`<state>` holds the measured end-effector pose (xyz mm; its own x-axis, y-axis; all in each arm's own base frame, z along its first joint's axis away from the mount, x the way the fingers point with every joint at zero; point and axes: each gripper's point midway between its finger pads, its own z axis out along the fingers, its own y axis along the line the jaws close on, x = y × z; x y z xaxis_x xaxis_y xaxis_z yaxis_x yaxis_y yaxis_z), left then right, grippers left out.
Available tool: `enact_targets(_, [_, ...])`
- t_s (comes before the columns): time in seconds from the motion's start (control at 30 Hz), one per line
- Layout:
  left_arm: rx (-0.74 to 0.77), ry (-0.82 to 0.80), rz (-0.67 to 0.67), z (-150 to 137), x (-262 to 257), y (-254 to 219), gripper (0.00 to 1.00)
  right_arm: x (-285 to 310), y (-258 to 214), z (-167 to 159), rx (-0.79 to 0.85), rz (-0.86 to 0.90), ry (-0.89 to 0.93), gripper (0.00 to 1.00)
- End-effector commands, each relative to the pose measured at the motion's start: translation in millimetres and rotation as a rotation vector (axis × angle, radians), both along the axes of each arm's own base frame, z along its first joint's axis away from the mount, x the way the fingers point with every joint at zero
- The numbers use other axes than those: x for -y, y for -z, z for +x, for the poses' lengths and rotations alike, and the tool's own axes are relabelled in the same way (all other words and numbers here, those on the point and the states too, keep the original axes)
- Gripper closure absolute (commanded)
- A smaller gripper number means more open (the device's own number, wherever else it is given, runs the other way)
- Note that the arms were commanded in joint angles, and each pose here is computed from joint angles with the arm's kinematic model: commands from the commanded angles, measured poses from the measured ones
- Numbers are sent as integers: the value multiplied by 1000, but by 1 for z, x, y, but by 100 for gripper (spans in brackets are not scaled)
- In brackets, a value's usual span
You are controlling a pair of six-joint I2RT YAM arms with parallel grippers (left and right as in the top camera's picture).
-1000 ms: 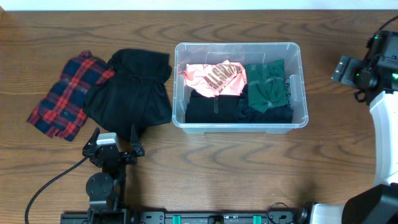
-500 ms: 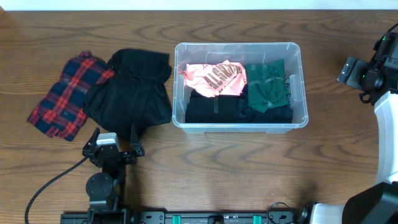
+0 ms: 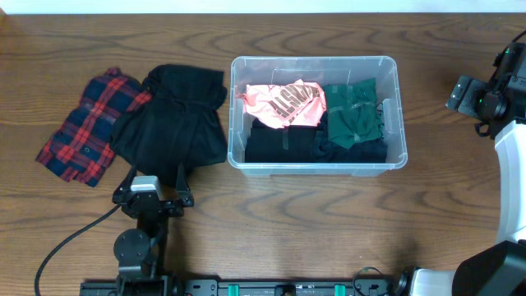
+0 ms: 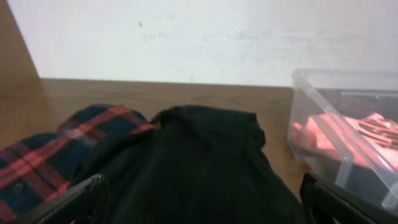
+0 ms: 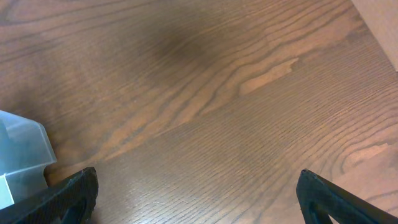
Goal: Pack container
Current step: 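Move the left gripper to the black garment left of the bin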
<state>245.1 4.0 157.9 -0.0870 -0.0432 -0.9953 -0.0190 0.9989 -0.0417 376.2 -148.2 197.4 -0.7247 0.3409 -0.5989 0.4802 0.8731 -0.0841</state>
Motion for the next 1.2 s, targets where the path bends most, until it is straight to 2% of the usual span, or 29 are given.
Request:
enact_targets(0.0, [23,35,-8,-4,6,-28,2,2,1,-1,-5,-1,5,1])
enact_targets(0.13, [-28,35,-10,-4,6,-55,2,2,1,-1,-5,-1,5,1])
enact_targets(0.3, [-217,35,-17,18,6,-73,2,2,1,-1,-5,-1,5,1])
enact_targets(0.6, [-877,55,-30,77,13,-49,2,2,1,-1,-5,-1,5,1])
enact_targets(0.73, [-957,58,-30,110,15,-33,2,2,1,-1,-5,-1,5,1])
enact_targets(0.87, [-931,72,-37,142,18,-16,2,2,1,-1,-5,-1,5,1])
enact_targets(1.03, [-906,160,-85,157,36,-10,2,2,1,-1,-5,-1,5,1])
enact_targets(1.17, [-907,147,-40,157,41,-9,2,2,1,-1,-5,-1,5,1])
